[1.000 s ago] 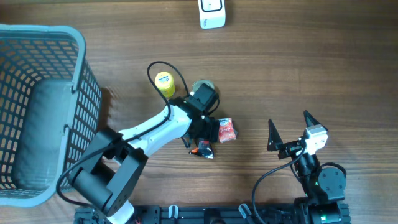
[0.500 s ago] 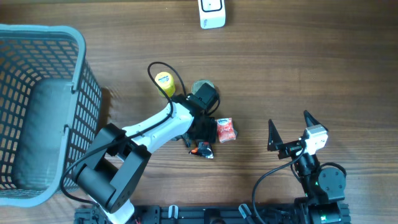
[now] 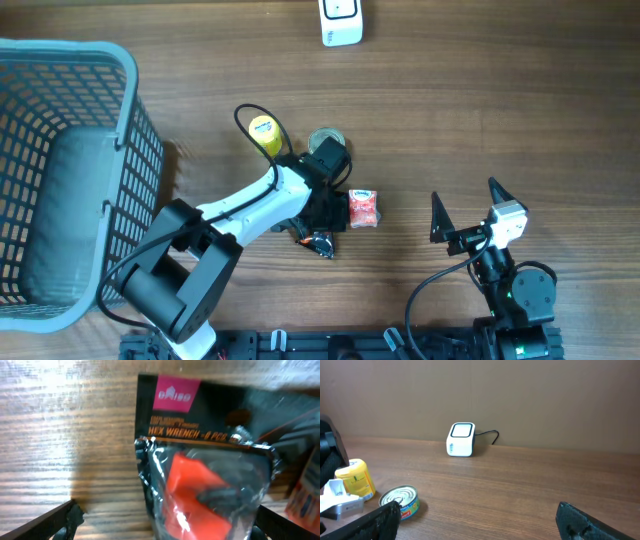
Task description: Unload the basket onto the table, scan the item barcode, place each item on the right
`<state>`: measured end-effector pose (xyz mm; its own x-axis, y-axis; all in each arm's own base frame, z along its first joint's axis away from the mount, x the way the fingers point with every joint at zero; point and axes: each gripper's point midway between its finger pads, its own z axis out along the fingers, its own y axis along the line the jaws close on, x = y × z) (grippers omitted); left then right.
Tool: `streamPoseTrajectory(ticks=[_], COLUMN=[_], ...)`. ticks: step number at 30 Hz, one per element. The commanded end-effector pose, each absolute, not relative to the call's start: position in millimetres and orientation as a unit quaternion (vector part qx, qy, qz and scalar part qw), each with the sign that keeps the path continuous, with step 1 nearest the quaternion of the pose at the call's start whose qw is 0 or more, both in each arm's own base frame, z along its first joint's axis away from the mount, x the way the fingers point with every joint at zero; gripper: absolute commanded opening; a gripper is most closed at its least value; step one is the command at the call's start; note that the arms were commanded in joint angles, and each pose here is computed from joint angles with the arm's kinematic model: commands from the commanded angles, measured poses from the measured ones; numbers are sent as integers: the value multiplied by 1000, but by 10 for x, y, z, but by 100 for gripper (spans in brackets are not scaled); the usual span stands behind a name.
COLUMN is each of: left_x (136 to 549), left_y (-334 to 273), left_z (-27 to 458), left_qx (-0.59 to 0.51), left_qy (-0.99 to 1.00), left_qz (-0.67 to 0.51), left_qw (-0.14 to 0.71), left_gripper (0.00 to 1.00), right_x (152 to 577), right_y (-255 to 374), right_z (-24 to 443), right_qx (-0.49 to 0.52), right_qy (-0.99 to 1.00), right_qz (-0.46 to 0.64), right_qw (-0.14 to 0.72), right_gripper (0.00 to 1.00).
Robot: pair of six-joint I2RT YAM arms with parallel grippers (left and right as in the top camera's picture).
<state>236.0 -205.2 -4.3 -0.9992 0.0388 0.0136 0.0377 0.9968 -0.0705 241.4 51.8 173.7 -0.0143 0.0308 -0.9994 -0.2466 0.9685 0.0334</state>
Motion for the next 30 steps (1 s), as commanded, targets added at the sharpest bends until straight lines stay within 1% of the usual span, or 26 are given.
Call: streamPoseTrajectory(ticks=[1,3,7,10,14,17,19,21,22,26,30], left_x=[2187,2207,2197,2183,2161,2117,2075,2047,2044,2037,2023], left_y=[-2035,-2050,-2043,-2029,-2012,-1978,-1944,-1922,-1919,-1915,-1919], left_z=[-391,-392,-391,-391,-390,-386,-382,-378,-378,-377,-374], left_qx=[-15,-12,-13,-14,-13,-7,7,19,25,53,56], left_qy=[-998,-998,-998,-998,-998,-997,-997,-997,-996,-995,-995], left_qz=[38,41,39,37,33,26,18,13,12,8,10], left_qw=[51,47,49,52,56,66,75,80,81,83,87], left_gripper=[99,98,81,72,72,70,64,46,41,38,30], right_x=[2417,2417,2417,2417,2417,2417,2417,2417,2417,2417,2417], right_y=[504,504,504,504,504,504,504,504,504,504,504], right_z=[1749,1749,1749,1749,1749,1749,1749,1749,1749,1749,1749], right_qx=[-75,-75,-75,-75,-75,-75,-75,-75,-75,-75,-75], right_qy=[703,703,703,703,703,703,703,703,703,703,703], right_qz=[94,94,94,94,94,94,94,94,94,94,94], right_qw=[701,701,701,701,701,701,701,701,701,701,701], right_gripper=[100,100,100,100,100,100,100,100,100,100,100])
